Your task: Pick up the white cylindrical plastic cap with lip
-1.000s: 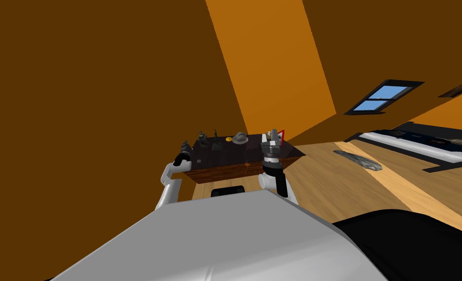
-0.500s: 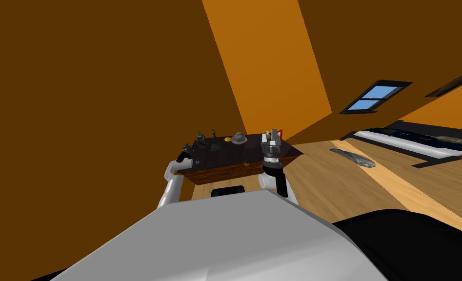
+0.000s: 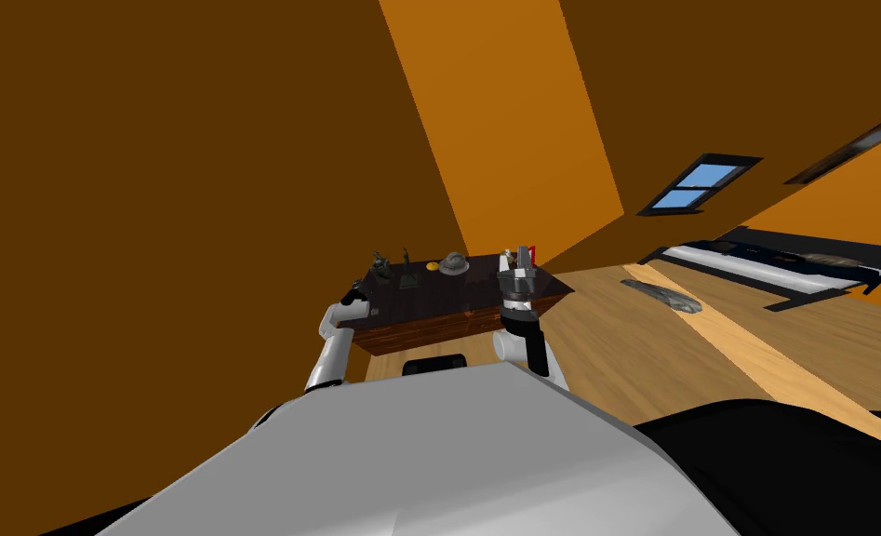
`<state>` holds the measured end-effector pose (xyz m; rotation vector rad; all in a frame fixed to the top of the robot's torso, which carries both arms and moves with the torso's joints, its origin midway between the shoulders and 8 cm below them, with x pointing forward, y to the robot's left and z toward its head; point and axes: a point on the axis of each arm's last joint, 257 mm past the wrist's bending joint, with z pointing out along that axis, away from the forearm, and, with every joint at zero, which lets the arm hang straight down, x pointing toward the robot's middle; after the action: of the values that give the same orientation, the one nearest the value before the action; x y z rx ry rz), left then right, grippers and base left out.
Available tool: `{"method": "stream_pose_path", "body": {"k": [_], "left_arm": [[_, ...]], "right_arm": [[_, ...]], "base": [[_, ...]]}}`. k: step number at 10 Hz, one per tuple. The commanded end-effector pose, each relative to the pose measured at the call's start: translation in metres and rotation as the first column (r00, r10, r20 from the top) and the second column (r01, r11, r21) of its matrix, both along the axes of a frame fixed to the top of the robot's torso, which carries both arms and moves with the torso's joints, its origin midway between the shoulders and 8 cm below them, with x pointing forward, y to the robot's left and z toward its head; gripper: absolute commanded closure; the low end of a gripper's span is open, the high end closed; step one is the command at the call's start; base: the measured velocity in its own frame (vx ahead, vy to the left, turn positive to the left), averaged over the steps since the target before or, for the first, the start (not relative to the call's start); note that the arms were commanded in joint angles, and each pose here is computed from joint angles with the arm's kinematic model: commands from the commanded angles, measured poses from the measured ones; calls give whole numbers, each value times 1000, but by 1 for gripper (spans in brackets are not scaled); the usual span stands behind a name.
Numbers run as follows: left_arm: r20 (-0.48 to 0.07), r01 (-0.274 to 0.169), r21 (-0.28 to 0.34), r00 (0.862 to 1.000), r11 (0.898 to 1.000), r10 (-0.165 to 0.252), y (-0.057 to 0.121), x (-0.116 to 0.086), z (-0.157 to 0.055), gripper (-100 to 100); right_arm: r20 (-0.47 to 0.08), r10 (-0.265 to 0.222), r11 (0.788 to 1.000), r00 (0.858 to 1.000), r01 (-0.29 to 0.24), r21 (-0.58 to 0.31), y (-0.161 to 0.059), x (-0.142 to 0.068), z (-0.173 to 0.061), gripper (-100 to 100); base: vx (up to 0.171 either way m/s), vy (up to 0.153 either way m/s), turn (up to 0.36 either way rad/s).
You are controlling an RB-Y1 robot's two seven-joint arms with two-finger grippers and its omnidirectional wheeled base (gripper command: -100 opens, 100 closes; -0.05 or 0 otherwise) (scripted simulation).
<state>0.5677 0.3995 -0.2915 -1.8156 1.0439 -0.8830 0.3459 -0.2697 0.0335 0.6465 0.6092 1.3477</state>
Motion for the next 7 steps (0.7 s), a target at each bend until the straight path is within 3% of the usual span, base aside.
{"method": "stream_pose_path", "body": {"k": [1,4,5,6,7], "left_arm": [[-42,-15,-19,999,1000,14,1,-3,-16,-100],[-153,-64,-75,987,995,52,3,-11,-55,-100],[-203,-89,-98,977,991,67,3,-16,-71,-100],[-207,-89,-99,976,991,67,3,-17,-73,-100],[-248,-113,-120,965,986,80,1,-22,-85,-100]], "right_arm": [[0,0,1000,1000,0,0,0,0,0,0],[0,0,1000,1000,0,0,0,0,0,0],[0,0,1000,1000,0,0,0,0,0,0],[0,0,1000,1000,0,0,0,0,0,0],[0,0,1000,1000,0,0,0,0,0,0]], "base": [[15,24,-48],[19,41,-82],[13,54,-77],[16,48,-36],[23,41,-72]]}}
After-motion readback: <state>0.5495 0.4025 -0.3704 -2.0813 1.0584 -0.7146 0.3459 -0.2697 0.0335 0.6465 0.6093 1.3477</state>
